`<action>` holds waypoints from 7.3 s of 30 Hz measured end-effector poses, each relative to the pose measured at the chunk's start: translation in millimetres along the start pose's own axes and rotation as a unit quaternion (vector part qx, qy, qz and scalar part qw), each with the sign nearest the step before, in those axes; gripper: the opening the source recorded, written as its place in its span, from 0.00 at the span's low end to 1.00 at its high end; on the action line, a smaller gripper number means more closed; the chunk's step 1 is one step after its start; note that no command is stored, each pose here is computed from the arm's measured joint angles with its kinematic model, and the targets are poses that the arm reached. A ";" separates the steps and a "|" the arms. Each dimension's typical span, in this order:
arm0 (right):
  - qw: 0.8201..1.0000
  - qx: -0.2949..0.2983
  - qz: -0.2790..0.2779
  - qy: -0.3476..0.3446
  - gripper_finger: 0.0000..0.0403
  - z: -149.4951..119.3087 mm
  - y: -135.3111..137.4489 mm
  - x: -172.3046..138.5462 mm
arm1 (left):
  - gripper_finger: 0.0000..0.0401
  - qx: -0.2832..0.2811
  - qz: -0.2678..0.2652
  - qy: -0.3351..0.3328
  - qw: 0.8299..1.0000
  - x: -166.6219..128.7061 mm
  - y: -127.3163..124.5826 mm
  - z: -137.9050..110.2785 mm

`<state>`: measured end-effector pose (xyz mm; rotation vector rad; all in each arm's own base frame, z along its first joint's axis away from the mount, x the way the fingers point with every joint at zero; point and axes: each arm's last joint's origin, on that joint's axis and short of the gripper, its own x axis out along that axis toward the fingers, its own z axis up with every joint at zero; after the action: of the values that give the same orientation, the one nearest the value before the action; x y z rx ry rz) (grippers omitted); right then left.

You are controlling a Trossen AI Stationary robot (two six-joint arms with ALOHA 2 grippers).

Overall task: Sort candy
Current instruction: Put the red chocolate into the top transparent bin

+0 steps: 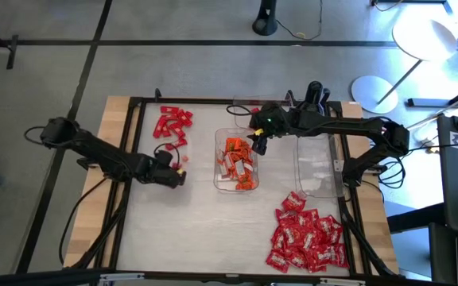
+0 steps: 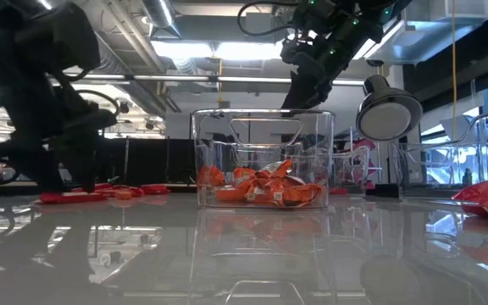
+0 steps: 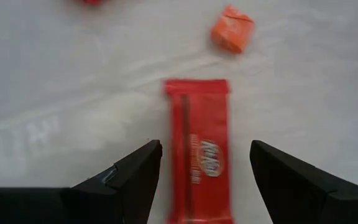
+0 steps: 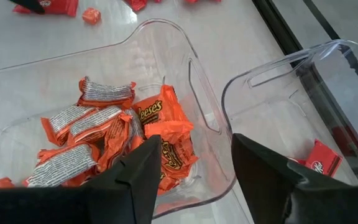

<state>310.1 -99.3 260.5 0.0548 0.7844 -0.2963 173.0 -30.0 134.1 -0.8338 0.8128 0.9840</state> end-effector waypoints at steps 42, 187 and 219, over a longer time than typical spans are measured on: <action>1.000 0.000 0.000 -0.001 0.48 0.2 0.0 0.0 | 0.35 0.103 0.019 -0.028 0.994 4.8 -4.1 -8.1; 0.970 -0.193 -0.148 -0.012 0.06 5.3 40.9 -38.1 | 0.63 0.165 -0.263 -0.228 0.923 -83.9 -36.0 64.6; 0.995 0.065 -0.078 -0.011 0.52 -3.7 -58.2 -27.9 | 0.63 0.084 -0.111 -0.173 0.975 -45.3 -1.0 71.6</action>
<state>272.4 -147.6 281.0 0.1126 0.7475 -0.4947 172.9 15.7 205.5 -0.5721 0.4835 0.8180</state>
